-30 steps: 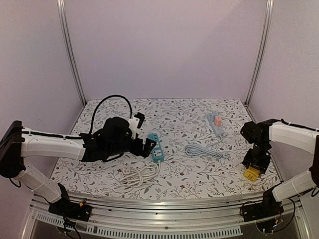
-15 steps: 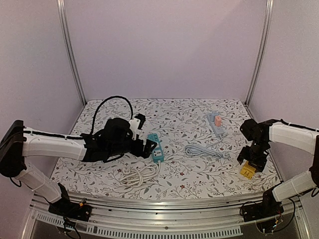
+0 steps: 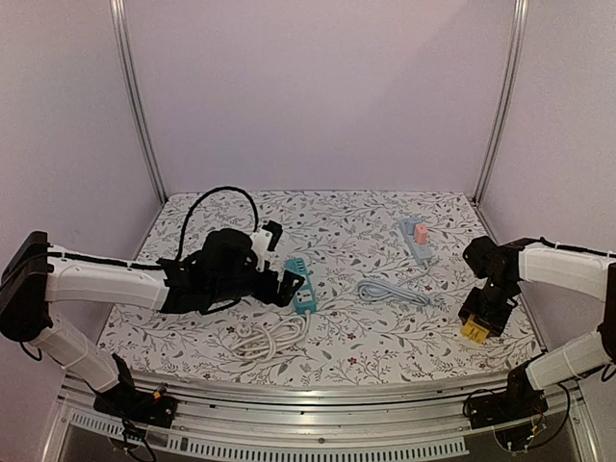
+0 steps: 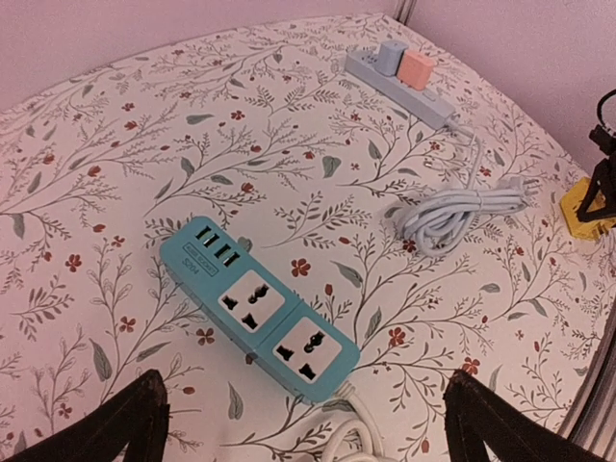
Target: Insert the plug
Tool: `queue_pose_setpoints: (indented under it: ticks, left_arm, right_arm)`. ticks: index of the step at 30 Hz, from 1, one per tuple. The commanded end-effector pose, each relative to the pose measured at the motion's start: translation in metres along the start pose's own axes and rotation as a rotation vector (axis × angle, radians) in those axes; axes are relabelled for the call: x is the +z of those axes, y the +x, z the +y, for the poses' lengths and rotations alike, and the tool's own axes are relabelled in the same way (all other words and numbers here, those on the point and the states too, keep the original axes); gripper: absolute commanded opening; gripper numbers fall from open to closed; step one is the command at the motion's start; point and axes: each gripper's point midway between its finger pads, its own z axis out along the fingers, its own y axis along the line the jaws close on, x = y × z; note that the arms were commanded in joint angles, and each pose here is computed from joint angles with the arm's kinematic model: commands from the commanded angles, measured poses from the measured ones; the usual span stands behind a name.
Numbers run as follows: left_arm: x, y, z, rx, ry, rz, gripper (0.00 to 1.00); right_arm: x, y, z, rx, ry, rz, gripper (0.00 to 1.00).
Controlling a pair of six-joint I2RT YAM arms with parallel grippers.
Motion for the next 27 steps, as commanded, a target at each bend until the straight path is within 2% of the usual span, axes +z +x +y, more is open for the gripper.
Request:
queue_pose_setpoints:
  ticks: [1, 7, 14, 17, 23, 27]
  left_arm:
    - [0.002, 0.003, 0.007, -0.002, -0.013, 0.004, 1.0]
    - [0.003, 0.005, 0.008, -0.006, -0.016, 0.006, 0.99]
    - [0.004, 0.006, 0.005, -0.012, 0.002, 0.011, 0.99]
    - [0.003, 0.003, 0.009, -0.005, -0.016, 0.012, 0.99]
    - [-0.006, -0.013, 0.018, -0.016, -0.025, -0.03, 0.99]
    - [-0.005, -0.017, 0.018, -0.029, -0.022, -0.039, 0.99]
  right_arm:
    - [-0.013, -0.011, 0.018, -0.012, -0.079, -0.045, 0.33]
    - [-0.048, -0.031, 0.053, -0.088, -0.168, -0.185, 0.28]
    - [-0.118, -0.067, 0.112, -0.23, -0.243, -0.446, 0.26]
    - [-0.145, -0.076, 0.149, -0.32, -0.357, -0.529, 0.21]
    - [-0.195, -0.07, 0.216, -0.52, -0.703, -0.657, 0.15]
    - [-0.222, -0.067, 0.242, -0.648, -0.812, -0.734, 0.0]
